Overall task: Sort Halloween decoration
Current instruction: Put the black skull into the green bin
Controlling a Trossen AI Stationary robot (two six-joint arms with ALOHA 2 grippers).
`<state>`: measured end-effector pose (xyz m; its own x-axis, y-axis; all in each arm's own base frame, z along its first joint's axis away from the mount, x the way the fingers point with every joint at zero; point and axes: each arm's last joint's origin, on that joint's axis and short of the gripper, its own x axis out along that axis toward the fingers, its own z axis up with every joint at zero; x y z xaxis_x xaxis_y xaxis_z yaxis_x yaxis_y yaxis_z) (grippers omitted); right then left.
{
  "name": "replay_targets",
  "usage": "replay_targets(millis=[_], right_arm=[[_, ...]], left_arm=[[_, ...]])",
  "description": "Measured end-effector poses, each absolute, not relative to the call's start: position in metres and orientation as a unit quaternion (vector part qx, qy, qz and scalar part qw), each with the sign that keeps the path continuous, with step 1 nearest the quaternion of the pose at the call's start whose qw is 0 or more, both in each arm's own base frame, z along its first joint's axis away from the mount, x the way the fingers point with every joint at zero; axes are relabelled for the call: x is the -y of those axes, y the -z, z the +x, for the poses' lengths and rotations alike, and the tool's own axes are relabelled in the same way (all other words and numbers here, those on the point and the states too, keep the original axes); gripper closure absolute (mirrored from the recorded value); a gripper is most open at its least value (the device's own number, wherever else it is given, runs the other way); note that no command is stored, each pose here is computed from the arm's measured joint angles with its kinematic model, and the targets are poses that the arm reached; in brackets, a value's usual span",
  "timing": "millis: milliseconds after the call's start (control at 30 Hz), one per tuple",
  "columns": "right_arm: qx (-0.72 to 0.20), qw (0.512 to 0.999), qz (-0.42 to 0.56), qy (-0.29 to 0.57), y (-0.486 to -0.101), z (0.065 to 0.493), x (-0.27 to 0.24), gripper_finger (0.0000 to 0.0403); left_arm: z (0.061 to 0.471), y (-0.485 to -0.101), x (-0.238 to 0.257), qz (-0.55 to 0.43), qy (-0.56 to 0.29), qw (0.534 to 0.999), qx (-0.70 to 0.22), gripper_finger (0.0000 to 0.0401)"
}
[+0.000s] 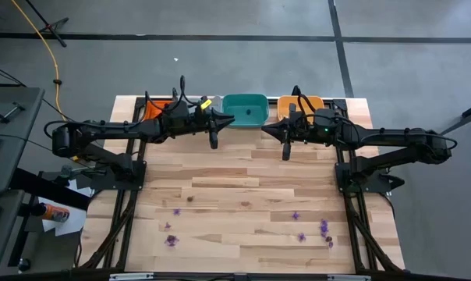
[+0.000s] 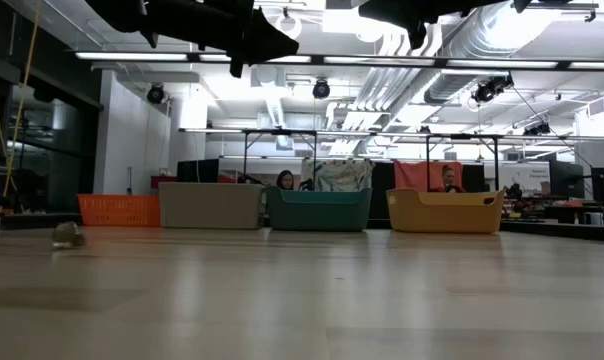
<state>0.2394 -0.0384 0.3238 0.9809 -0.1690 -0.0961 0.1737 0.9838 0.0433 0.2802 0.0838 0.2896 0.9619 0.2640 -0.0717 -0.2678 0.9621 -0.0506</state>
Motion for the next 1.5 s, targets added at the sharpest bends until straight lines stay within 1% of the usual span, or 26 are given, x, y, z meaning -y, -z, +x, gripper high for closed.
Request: replay_targets(millis=[200,300,400,467,600,733,867,1000,1067,1133,1333,1500], right_arm=[[-0.046,0.995,0.026,0.086,-0.324,0.239,0.038,0.0402],[-0.046,0.995,0.028,0.085,-0.324,0.239,0.038,0.0402],[-0.046,0.995,0.029,0.085,-0.324,0.239,0.038,0.0402],[-0.048,0.995,0.029,0.085,-0.323,0.239,0.038,0.0402],[-0.057,0.994,0.03,0.085,-0.322,0.239,0.038,0.0402],[-0.076,0.993,0.031,0.085,-0.318,0.239,0.038,0.0402],[-0.091,0.992,0.032,0.086,-0.315,0.238,0.038,0.0402],[-0.098,0.991,0.032,0.086,-0.314,0.238,0.038,0.0402],[-0.1,0.991,0.03,0.086,-0.313,0.238,0.038,0.0402],[-0.1,0.991,0.029,0.088,-0.313,0.238,0.038,0.0402],[-0.102,0.99,0.029,0.088,-0.313,0.238,0.038,0.0402],[-0.104,0.99,0.029,0.087,-0.313,0.238,0.038,0.0402]], left_arm=[[0.28,-0.287,-0.084,-0.032,-0.135,0.989,-0.044,0.0362],[0.279,-0.281,-0.083,-0.068,-0.135,0.986,-0.07,0.036],[0.273,-0.271,-0.075,-0.118,-0.101,0.977,-0.143,0.0346],[0.267,-0.262,-0.063,-0.149,-0.072,0.963,-0.215,0.033],[0.25,-0.246,-0.024,-0.18,-0.012,0.916,-0.358,0.0291],[0.235,-0.232,0.024,-0.194,0.038,0.874,-0.445,0.0259],[0.22,-0.219,0.068,-0.196,0.053,0.849,-0.487,0.0234],[0.206,-0.208,0.093,-0.148,0.021,0.85,-0.505,0.0216],[0.203,-0.202,0.099,-0.128,-0.003,0.856,-0.5,0.021],[0.202,-0.194,0.101,-0.121,-0.017,0.853,-0.508,0.0206],[0.202,-0.175,0.102,-0.101,-0.018,0.834,-0.542,0.0199],[0.206,-0.166,0.102,-0.068,-0.03,0.836,-0.544,0.0199]])
